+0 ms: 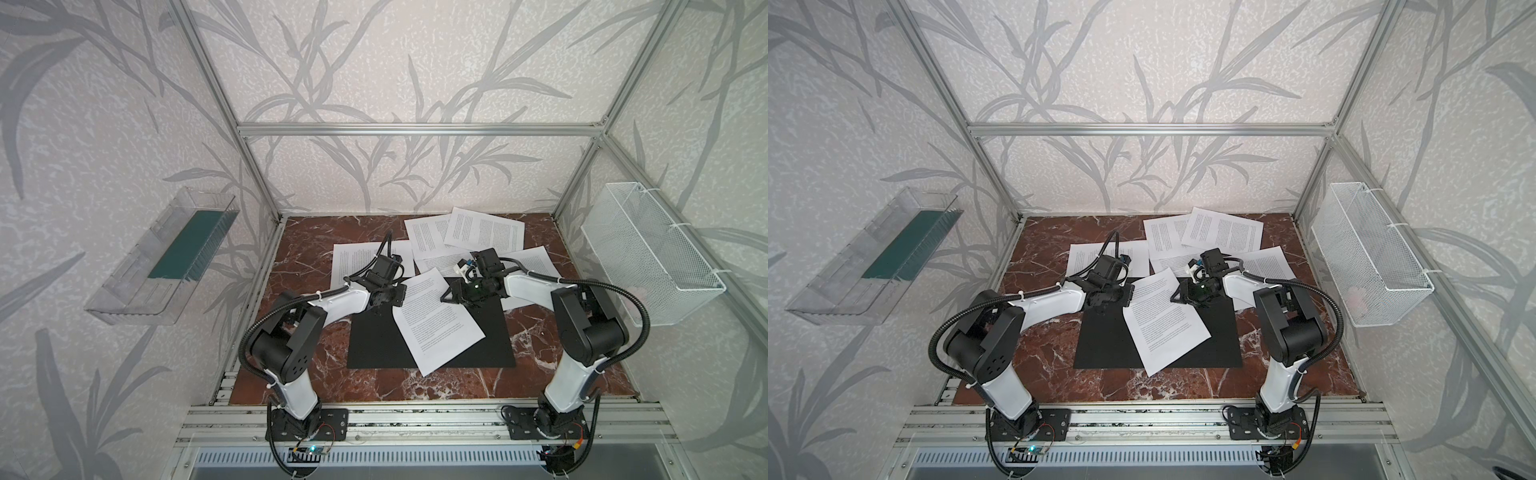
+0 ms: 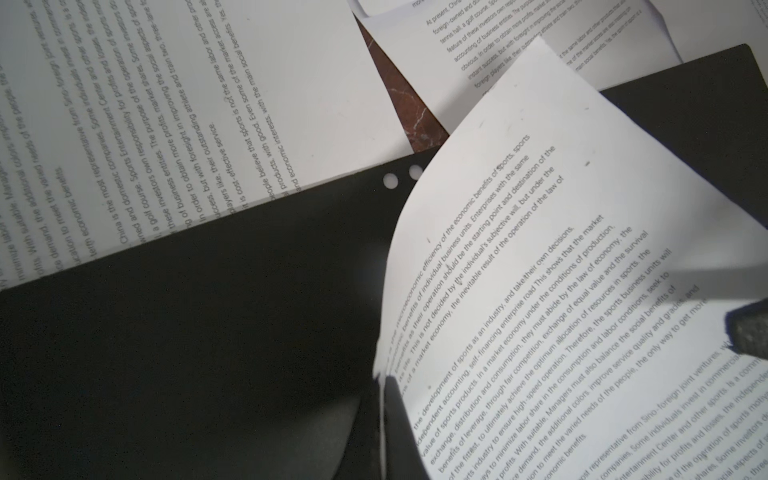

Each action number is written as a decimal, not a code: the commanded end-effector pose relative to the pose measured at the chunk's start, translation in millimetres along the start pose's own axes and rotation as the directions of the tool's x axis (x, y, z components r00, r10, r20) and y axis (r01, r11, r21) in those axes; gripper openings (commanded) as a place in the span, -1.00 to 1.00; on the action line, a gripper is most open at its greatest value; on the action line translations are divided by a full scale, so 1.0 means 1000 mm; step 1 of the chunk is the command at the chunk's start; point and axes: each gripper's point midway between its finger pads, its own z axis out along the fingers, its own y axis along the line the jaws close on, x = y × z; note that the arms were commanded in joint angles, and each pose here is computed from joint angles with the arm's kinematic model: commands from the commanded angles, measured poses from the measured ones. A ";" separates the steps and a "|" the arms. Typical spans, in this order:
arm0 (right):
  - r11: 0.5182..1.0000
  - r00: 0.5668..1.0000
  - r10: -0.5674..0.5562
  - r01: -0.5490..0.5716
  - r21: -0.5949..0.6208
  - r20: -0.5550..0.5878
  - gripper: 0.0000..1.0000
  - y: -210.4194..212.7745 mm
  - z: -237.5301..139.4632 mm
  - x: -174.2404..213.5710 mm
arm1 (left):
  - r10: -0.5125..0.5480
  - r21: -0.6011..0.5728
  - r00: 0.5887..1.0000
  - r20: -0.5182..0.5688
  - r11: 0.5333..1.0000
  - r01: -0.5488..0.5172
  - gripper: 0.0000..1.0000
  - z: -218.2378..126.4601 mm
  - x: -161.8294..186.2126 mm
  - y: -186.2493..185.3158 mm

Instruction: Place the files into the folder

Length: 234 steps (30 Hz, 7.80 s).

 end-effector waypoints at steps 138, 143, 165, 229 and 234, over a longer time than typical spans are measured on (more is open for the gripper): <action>0.966 0.955 -0.024 -0.054 0.252 0.294 -0.50 -0.046 -0.097 0.018 | -0.028 0.218 0.931 0.364 0.974 -0.056 0.98 -0.162 0.050 -0.061; 0.966 0.957 -0.017 -0.060 0.252 0.291 -0.46 -0.048 -0.096 0.021 | -0.028 0.219 0.931 0.364 0.974 -0.056 0.98 -0.162 0.050 -0.061; 0.966 0.959 -0.008 -0.067 0.251 0.285 -0.45 -0.050 -0.093 0.027 | -0.028 0.218 0.932 0.361 0.974 -0.056 0.98 -0.161 0.050 -0.061; 0.897 0.794 -0.437 0.417 0.143 0.424 0.98 0.082 -0.080 0.046 | -0.709 -0.082 0.637 0.302 0.647 0.758 0.85 -0.101 0.009 0.201; 0.894 0.784 -0.443 0.420 0.154 0.434 0.98 0.083 -0.084 0.047 | -0.734 -0.028 0.639 0.229 0.651 0.758 0.78 -0.079 0.007 0.207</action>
